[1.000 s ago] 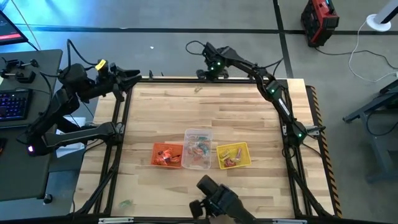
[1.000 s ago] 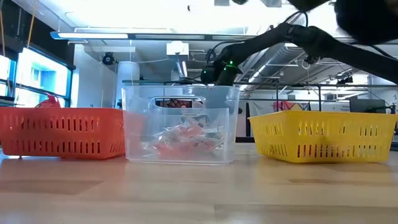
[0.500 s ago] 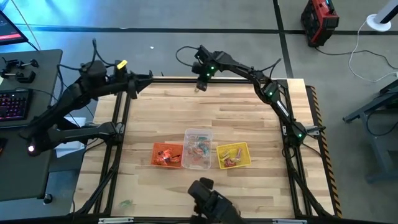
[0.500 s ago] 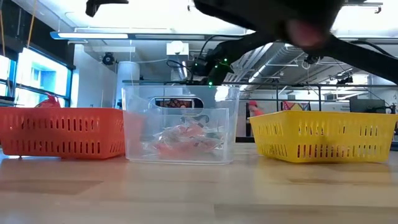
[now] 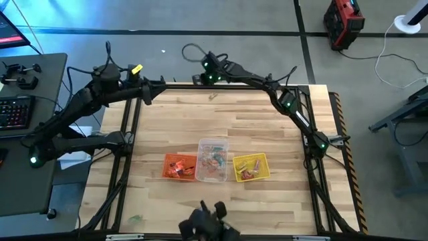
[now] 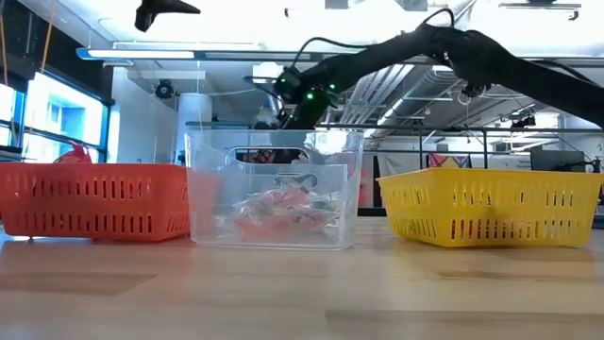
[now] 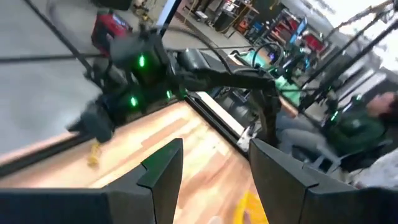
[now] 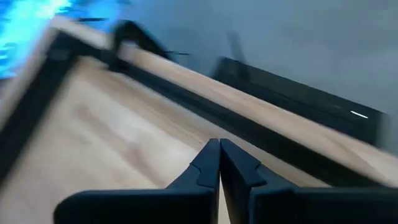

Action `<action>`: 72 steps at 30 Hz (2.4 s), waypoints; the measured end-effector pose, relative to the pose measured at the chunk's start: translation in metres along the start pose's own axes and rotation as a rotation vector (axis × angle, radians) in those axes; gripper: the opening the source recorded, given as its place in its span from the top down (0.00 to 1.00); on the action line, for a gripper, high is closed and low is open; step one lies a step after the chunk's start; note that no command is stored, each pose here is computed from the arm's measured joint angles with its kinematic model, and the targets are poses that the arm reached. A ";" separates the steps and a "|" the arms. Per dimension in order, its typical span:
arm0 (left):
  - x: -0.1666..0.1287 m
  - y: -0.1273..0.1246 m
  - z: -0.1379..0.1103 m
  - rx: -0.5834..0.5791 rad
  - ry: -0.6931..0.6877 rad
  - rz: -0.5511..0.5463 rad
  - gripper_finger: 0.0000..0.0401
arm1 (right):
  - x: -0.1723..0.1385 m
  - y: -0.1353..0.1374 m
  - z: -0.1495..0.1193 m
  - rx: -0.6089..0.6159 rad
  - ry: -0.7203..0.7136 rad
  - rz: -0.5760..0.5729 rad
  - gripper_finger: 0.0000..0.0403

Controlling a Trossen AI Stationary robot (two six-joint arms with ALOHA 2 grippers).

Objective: Sort candy by brand, put in halloween buckets
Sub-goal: Put the yellow candy into the yellow bin

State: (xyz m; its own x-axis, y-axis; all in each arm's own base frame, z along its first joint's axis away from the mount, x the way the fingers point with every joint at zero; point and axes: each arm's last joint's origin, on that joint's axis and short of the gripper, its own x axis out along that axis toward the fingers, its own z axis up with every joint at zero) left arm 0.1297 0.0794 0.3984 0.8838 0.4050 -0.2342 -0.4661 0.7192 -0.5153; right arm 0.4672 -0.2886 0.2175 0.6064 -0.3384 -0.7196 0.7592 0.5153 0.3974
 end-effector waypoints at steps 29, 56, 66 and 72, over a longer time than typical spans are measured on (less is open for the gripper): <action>-0.006 0.012 -0.002 0.381 0.102 -0.106 0.56 | 0.013 0.069 -0.119 0.136 -0.051 -0.522 1.00; 0.262 0.110 -0.071 0.119 0.667 0.339 0.57 | -0.279 -0.029 -0.024 -0.289 -0.090 -0.344 1.00; 0.338 0.151 -0.070 0.121 0.775 0.389 0.59 | -0.277 -0.052 -0.085 -0.126 -0.028 -0.196 1.00; 0.356 0.179 -0.075 0.097 0.823 0.356 0.59 | -0.278 -0.037 -0.103 -0.058 -0.022 -0.137 1.00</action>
State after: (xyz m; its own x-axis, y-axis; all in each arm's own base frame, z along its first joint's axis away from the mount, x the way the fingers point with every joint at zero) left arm 0.3639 0.3093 0.1611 0.4182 0.1073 -0.9020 -0.6859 0.6883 -0.2361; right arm 0.2461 -0.1330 0.3438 0.5035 -0.4257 -0.7519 0.8207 0.5075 0.2623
